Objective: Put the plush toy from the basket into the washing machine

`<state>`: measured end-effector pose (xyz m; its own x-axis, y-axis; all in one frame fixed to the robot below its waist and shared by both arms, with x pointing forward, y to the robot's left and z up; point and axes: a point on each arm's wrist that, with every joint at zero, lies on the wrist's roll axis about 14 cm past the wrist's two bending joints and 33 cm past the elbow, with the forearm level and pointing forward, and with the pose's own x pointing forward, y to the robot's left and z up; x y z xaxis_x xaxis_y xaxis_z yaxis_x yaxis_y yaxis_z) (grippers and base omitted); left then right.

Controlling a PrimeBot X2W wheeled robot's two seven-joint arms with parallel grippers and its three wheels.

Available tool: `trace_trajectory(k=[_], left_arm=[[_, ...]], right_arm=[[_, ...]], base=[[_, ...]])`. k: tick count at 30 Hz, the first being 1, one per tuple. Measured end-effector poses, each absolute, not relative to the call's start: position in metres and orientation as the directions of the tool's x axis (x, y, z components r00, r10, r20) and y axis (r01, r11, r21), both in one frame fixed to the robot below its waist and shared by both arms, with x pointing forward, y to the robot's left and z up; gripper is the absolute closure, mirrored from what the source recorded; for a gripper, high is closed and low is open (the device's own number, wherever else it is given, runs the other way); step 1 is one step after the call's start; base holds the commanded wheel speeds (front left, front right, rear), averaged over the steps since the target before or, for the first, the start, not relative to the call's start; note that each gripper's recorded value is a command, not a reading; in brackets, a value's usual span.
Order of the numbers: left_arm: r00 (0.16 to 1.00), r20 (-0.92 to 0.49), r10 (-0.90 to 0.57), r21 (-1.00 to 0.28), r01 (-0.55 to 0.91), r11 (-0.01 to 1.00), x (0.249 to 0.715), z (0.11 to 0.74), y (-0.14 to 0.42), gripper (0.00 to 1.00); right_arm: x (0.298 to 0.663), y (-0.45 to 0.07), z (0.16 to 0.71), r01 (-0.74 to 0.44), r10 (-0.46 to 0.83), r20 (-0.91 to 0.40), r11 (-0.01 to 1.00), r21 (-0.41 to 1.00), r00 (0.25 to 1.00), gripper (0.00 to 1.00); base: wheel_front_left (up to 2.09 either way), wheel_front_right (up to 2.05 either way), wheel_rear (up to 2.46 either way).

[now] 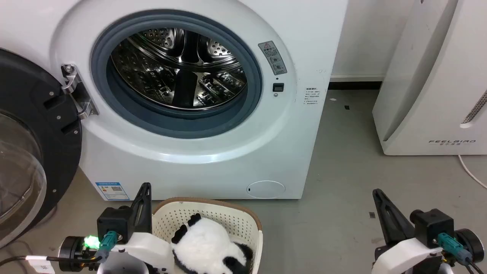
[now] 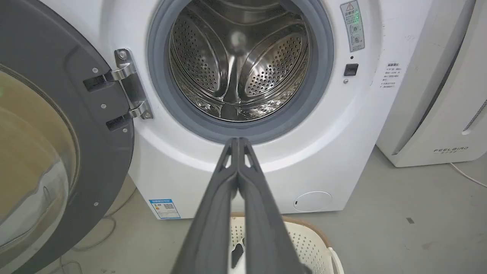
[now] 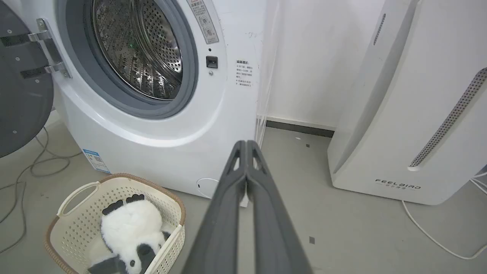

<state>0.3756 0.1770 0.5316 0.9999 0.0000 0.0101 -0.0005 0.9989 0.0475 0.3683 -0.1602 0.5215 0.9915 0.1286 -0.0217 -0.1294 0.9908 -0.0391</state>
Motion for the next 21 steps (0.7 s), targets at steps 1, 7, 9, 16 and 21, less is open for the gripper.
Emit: trace_trajectory(k=[1, 7, 9, 16, 21], left_arm=[[1.000, 0.010, 0.000, 0.048, 0.000, 0.999, 0.3756, 0.5315, 0.1770, 1.00], [1.000, 0.010, 0.000, 0.048, 0.000, 0.999, 0.3756, 0.5316, 0.1770, 1.00], [1.000, 0.010, 0.000, 0.048, 0.000, 0.999, 0.3756, 0.5315, 0.1770, 1.00], [1.000, 0.010, 0.000, 0.048, 0.000, 0.999, 0.3757, 0.5315, 0.1770, 1.00], [1.000, 0.010, -0.001, 0.047, 0.001, 0.999, 0.3757, 0.5314, 0.1765, 0.00]], right_arm=[[0.3683, -0.1602, 0.5215, -0.129, 0.129, -0.022, 0.991, -0.039, 0.991, 1.00], [0.3683, -0.1602, 0.5215, -0.129, 0.129, -0.022, 0.991, -0.039, 0.991, 1.00], [0.3683, -0.1602, 0.5215, -0.129, 0.129, -0.022, 0.991, -0.039, 0.991, 1.00], [0.3683, -0.1602, 0.5215, -0.129, 0.129, -0.022, 0.991, -0.039, 0.991, 1.00], [0.3682, -0.1602, 0.5212, -0.130, 0.129, -0.022, 0.991, -0.038, 0.991, 0.00]], base=[[0.00, 0.00, 0.00], [0.00, 0.00, 0.00], [0.00, 0.00, 0.00], [0.00, 0.00, 0.00], [0.00, 0.00, 0.00]])
